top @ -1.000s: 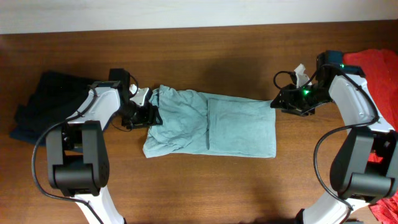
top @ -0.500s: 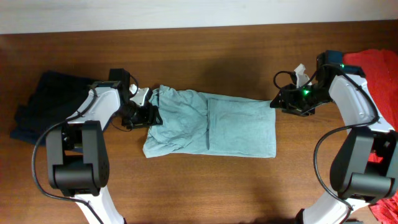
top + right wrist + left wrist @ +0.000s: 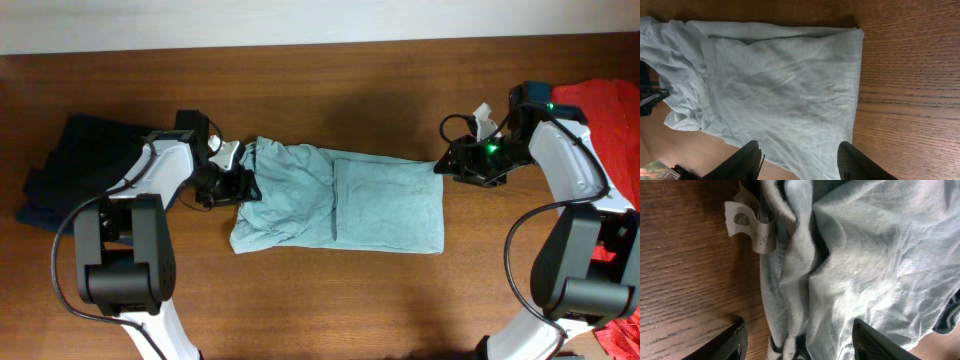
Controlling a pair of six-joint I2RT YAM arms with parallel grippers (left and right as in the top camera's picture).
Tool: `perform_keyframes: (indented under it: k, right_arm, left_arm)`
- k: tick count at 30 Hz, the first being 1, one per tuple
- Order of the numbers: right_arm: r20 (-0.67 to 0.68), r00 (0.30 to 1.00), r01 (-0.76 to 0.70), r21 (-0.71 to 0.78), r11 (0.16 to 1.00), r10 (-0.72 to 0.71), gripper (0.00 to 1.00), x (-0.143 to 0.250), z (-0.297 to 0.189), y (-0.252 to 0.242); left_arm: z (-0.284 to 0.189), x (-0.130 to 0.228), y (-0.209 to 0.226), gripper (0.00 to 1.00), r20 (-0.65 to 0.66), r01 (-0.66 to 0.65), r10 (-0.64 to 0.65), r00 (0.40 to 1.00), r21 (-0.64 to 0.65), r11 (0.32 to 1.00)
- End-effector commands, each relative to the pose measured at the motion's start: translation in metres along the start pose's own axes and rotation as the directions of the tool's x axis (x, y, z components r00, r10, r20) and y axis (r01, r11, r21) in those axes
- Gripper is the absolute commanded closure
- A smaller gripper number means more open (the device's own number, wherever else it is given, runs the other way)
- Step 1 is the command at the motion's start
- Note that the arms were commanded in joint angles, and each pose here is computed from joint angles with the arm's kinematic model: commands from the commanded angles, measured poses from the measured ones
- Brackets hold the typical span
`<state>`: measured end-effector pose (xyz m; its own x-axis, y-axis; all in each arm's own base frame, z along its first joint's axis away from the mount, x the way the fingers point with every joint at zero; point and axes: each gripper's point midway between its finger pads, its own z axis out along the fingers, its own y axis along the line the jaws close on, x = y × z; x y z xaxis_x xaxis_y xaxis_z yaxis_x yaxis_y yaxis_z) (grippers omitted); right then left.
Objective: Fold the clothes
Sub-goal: 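Grasp the left end of the strip with the left gripper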
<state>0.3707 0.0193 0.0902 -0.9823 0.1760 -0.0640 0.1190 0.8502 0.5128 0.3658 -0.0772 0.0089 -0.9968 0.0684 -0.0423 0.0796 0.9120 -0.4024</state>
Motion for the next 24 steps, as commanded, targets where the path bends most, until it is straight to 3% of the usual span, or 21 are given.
perform_keyframes:
  k: [1, 13, 19, 21, 24]
  right_arm:
    - [0.024, 0.999, 0.023, 0.000, 1.000, -0.023, 0.45, -0.003, -0.008, 0.004]
    - [0.024, 0.999, 0.024, 0.000, 1.000, -0.024, 0.45, -0.003, -0.008, 0.004]
    - [0.023, 0.999, 0.023, -0.001, 1.000, -0.023, 0.45, -0.003, -0.008, 0.004]
    - [0.023, 0.999, 0.023, -0.001, 1.000, -0.023, 0.45, -0.003, -0.008, 0.004]
    - [0.022, 1.000, 0.022, -0.001, 1.000, -0.022, 0.45, -0.002, -0.008, 0.004]
  left_arm:
    - [0.016, 0.015, 0.007, 0.33, -0.055, 0.022, -0.023, 0.998, -0.010, 1.000]
    - [0.019, 0.016, 0.005, 0.32, -0.062, -0.006, 0.004, 0.998, -0.025, 1.000]
    - [0.029, 0.005, -0.005, 0.33, -0.034, -0.112, 0.109, 0.993, -0.098, 0.989]
    - [0.031, 0.000, -0.008, 0.39, -0.020, -0.136, 0.135, 0.991, -0.113, 0.984]
    - [0.033, 0.000, -0.012, 0.73, -0.023, -0.149, 0.148, 0.989, -0.121, 0.981]
